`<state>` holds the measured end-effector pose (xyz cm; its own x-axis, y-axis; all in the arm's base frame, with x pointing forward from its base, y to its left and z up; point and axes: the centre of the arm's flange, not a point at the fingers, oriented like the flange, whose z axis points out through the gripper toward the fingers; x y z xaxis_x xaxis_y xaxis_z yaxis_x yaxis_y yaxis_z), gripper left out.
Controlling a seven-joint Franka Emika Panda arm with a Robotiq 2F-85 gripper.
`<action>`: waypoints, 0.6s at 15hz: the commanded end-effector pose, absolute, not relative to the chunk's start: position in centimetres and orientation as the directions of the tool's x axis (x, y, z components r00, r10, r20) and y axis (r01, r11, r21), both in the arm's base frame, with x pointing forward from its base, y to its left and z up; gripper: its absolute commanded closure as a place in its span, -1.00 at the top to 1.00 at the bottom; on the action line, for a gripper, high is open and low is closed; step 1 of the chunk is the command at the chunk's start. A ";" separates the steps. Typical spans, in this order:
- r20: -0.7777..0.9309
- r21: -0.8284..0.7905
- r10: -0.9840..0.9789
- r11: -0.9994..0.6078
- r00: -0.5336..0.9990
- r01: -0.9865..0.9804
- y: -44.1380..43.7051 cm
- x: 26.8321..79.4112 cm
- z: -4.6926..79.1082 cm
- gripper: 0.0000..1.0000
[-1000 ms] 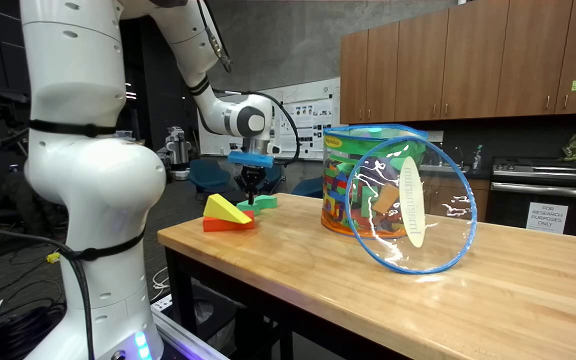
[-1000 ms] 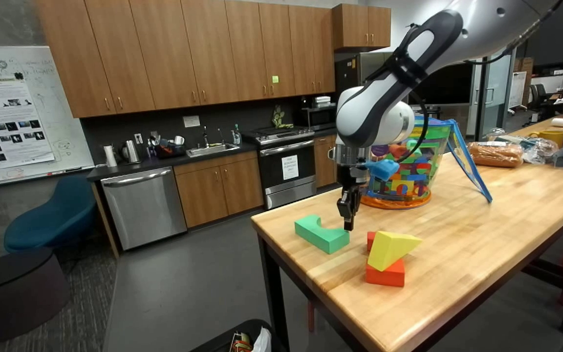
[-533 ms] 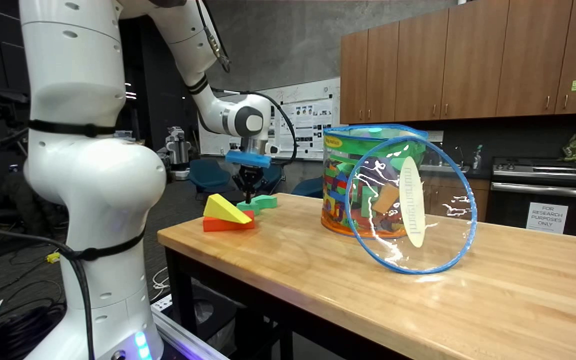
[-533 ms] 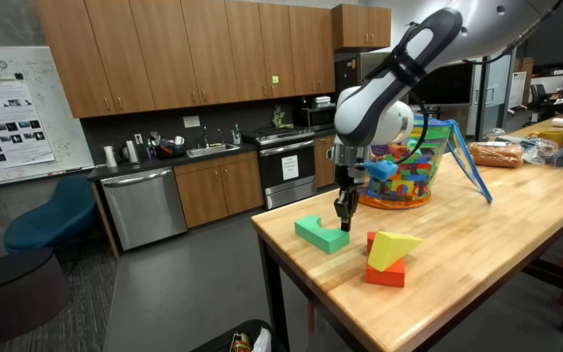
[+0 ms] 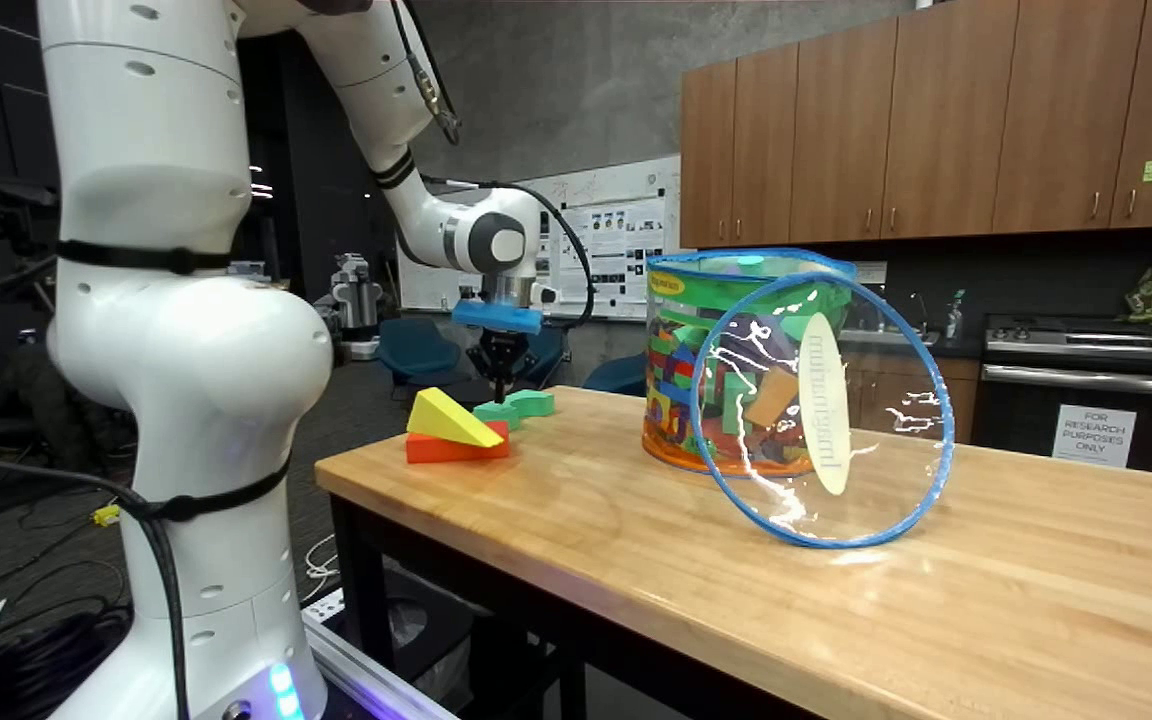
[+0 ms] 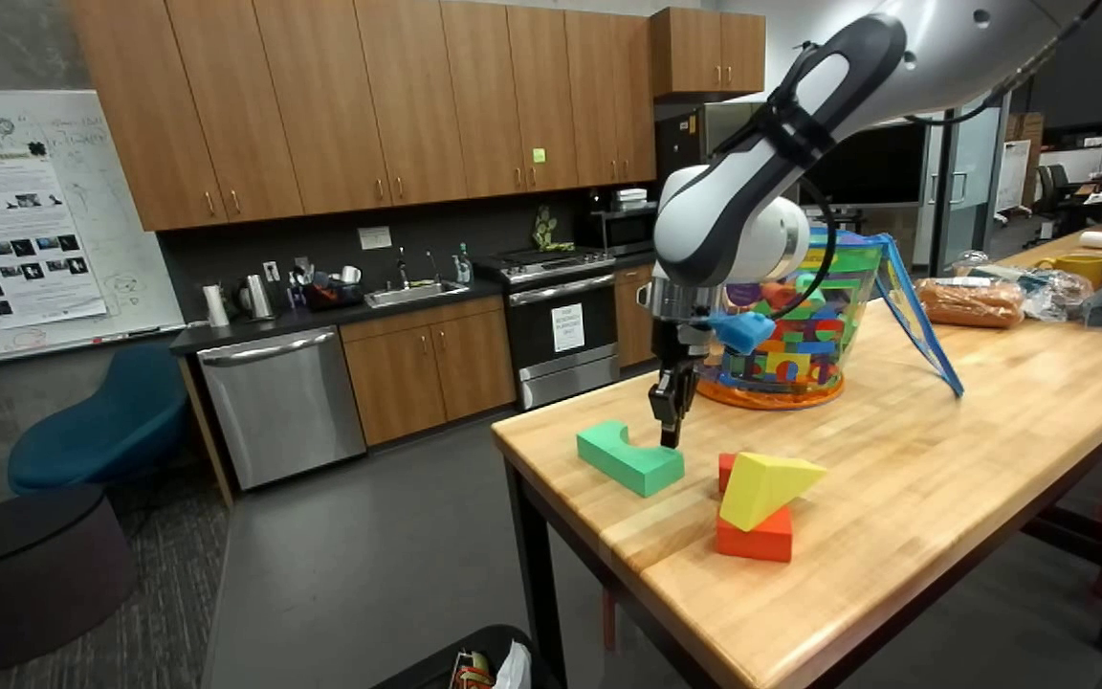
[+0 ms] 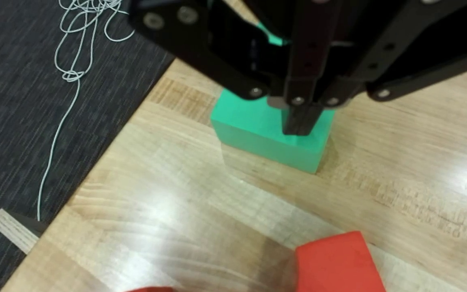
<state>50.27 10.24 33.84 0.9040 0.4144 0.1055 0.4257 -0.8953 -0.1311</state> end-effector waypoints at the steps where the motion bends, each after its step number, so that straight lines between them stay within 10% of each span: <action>1: 0.123 -0.131 0.417 -0.893 0.900 0.432 10.3 49.6 33.7 -1.00; 9: 0.129 -0.111 0.407 -0.900 0.904 0.421 10.0 49.9 31.4 -1.00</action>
<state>49.71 10.01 32.42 0.9057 0.4088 0.1118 0.4208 -0.8990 -0.1217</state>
